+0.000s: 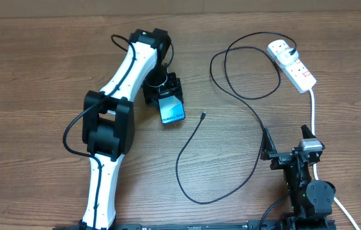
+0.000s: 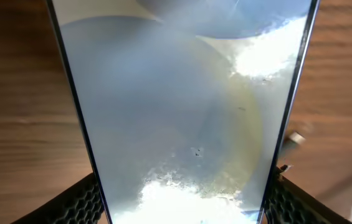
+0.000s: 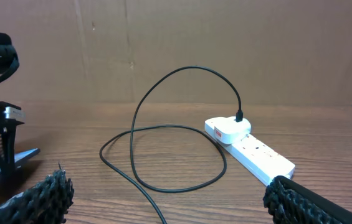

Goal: Plug charger to phone and switch on socket
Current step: 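Lift the phone with the left gripper and tilt it upright, then move the right gripper toward the phone held by the left gripper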

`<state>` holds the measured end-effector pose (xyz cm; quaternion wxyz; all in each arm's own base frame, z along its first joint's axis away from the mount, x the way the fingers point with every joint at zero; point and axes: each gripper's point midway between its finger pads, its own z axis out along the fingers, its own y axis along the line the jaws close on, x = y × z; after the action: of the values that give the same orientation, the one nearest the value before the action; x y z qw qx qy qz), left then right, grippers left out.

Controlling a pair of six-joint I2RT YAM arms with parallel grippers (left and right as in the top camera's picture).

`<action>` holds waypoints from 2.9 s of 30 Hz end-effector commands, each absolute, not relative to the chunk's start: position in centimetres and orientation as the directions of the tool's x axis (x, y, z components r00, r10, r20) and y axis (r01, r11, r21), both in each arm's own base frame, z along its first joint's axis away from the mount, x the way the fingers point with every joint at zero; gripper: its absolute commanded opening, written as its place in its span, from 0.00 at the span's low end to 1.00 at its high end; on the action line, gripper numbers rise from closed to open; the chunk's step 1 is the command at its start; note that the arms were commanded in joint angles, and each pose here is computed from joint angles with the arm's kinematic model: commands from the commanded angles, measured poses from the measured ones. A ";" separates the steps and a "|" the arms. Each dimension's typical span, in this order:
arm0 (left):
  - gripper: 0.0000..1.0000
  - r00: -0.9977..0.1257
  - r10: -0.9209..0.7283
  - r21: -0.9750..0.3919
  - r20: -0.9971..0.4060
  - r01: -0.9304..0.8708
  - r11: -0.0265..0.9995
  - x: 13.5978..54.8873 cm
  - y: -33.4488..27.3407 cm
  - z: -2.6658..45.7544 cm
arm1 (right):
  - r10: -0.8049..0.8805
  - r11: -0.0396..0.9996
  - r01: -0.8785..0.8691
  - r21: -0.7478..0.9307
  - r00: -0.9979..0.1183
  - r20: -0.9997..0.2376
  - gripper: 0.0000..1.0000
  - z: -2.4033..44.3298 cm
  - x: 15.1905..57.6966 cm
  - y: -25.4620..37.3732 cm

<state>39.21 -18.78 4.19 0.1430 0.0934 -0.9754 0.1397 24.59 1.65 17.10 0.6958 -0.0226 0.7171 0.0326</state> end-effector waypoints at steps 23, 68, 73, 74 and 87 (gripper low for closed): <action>0.68 -0.845 0.039 -0.808 0.534 -0.496 0.318 41.4 -23.3 16.4 | 0.016 0.997 -0.074 0.018 -0.027 -1.000 1.00 16.9 24.6 1.6; 0.66 -0.797 0.101 -0.802 0.595 -0.582 0.136 41.9 -23.7 19.8 | 0.254 0.905 -0.044 0.423 -0.742 -0.621 0.99 28.4 31.0 16.8; 0.66 -0.789 0.100 -0.793 0.607 -0.593 0.139 41.8 -23.8 19.9 | 0.300 0.945 0.108 0.308 -0.659 -0.690 0.99 27.0 32.5 18.0; 0.67 -0.780 0.099 -0.785 0.618 -0.604 0.141 41.6 -23.8 19.9 | 0.295 0.949 0.115 0.294 -0.659 -0.692 0.99 26.5 32.7 18.4; 0.67 -0.782 0.125 -0.789 0.611 -0.590 0.172 40.7 -25.3 19.7 | 0.277 0.947 0.058 0.317 -0.649 -0.708 0.94 24.5 35.0 23.4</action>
<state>40.59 -24.61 18.42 0.2870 0.1738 -0.7222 0.6048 34.72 23.49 22.55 0.3864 0.0805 0.9104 0.1244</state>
